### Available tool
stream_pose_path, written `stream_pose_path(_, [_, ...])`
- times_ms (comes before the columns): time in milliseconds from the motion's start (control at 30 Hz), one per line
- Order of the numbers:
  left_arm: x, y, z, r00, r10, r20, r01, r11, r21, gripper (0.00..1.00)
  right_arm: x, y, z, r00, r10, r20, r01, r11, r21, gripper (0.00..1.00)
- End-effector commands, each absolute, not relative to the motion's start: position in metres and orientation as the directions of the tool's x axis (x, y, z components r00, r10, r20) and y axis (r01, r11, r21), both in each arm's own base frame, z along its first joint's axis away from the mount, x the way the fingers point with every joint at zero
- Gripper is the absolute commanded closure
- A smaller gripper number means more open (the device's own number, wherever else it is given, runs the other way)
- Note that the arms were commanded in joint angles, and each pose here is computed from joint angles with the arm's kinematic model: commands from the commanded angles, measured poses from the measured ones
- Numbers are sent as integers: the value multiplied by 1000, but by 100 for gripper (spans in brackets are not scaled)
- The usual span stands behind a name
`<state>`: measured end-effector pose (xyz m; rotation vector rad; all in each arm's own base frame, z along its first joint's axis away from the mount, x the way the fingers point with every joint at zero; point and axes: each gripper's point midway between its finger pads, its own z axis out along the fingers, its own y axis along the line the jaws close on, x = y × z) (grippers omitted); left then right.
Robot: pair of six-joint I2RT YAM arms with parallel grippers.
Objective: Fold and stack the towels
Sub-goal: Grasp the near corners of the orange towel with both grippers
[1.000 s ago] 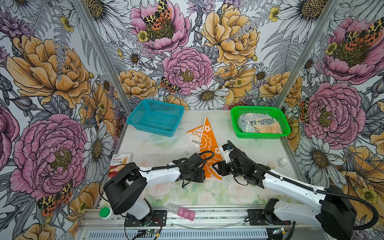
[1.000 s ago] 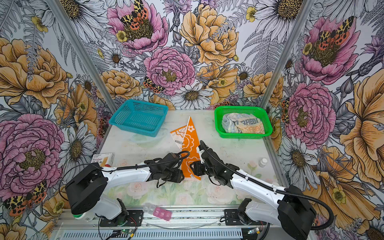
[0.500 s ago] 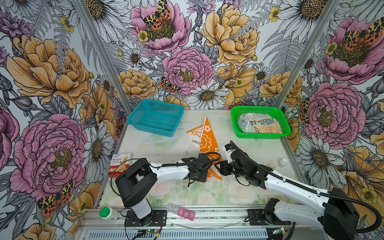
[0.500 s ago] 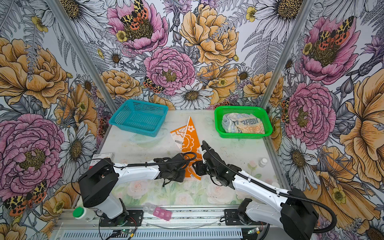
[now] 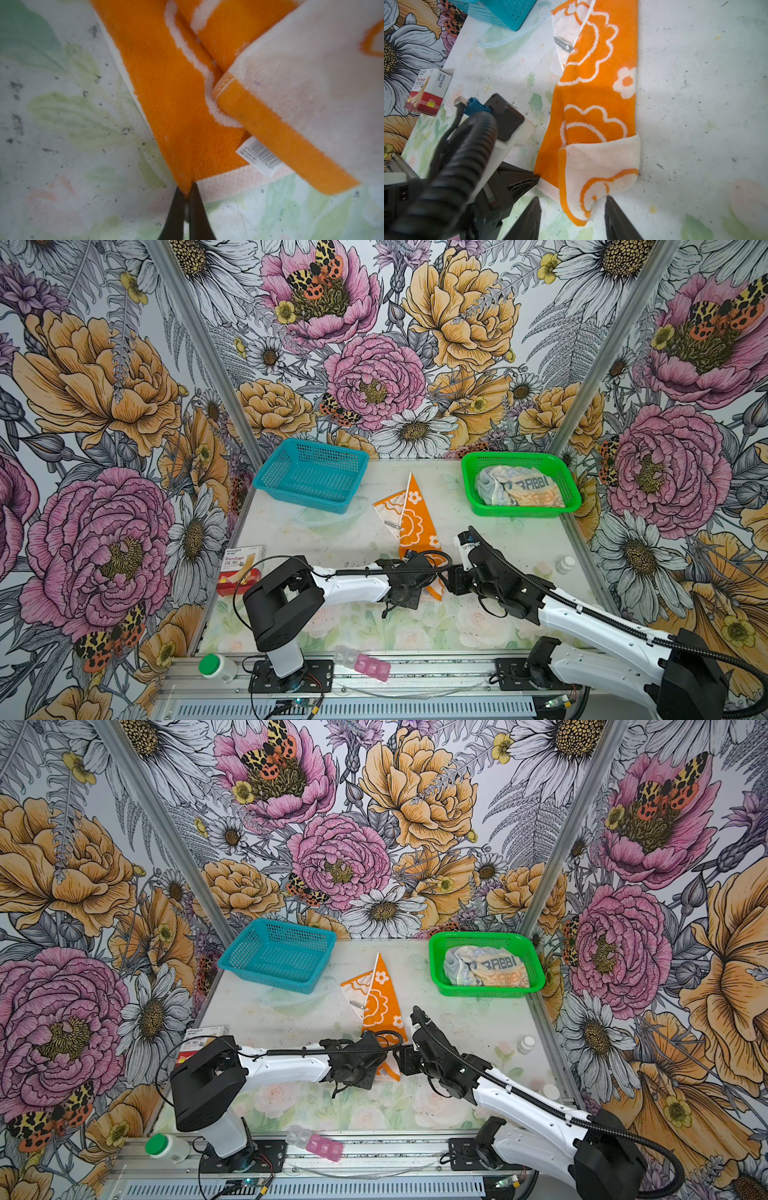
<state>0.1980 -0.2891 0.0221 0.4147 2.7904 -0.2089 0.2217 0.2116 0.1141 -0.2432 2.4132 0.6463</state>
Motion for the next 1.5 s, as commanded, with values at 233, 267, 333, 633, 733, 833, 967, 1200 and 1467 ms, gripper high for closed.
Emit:
stream_pose_path(233, [193, -260, 18, -955, 75, -288, 169, 932, -320, 100, 223, 222, 105, -800, -95, -592, -365, 861, 354, 49])
stream_pose_path(267, [193, -259, 17, -957, 66, -281, 164, 926, -340, 100, 224, 225, 103, -801, -109, -589, -372, 861, 348, 49])
stream_pose_path(333, [192, -260, 16, -960, 66, -272, 165, 919, -358, 100, 229, 236, 101, -803, -142, -578, -392, 858, 333, 49])
stream_pose_path(633, [190, -260, 10, -965, 69, -254, 160, 922, -354, 100, 243, 287, 78, -815, -251, -523, -442, 852, 280, 51])
stream_pose_path(733, [189, -257, 10, -965, 56, -255, 149, 921, -360, 100, 247, 289, 66, -832, -242, -499, -407, 877, 254, 55])
stream_pose_path(833, [189, -254, 9, -967, 38, -254, 135, 916, -378, 100, 247, 285, 58, -840, -237, -488, -382, 897, 221, 56])
stream_pose_path(967, [188, -252, 8, -969, 20, -245, 121, 906, -405, 100, 248, 275, 54, -841, -237, -487, -355, 920, 165, 57])
stream_pose_path(1200, [188, -253, 7, -970, 21, -243, 122, 904, -410, 100, 255, 273, 47, -847, -231, -480, -328, 936, 128, 63])
stream_pose_path(1467, [187, -252, 6, -970, 18, -242, 119, 903, -412, 100, 255, 280, 39, -856, -244, -455, -336, 933, 132, 64])
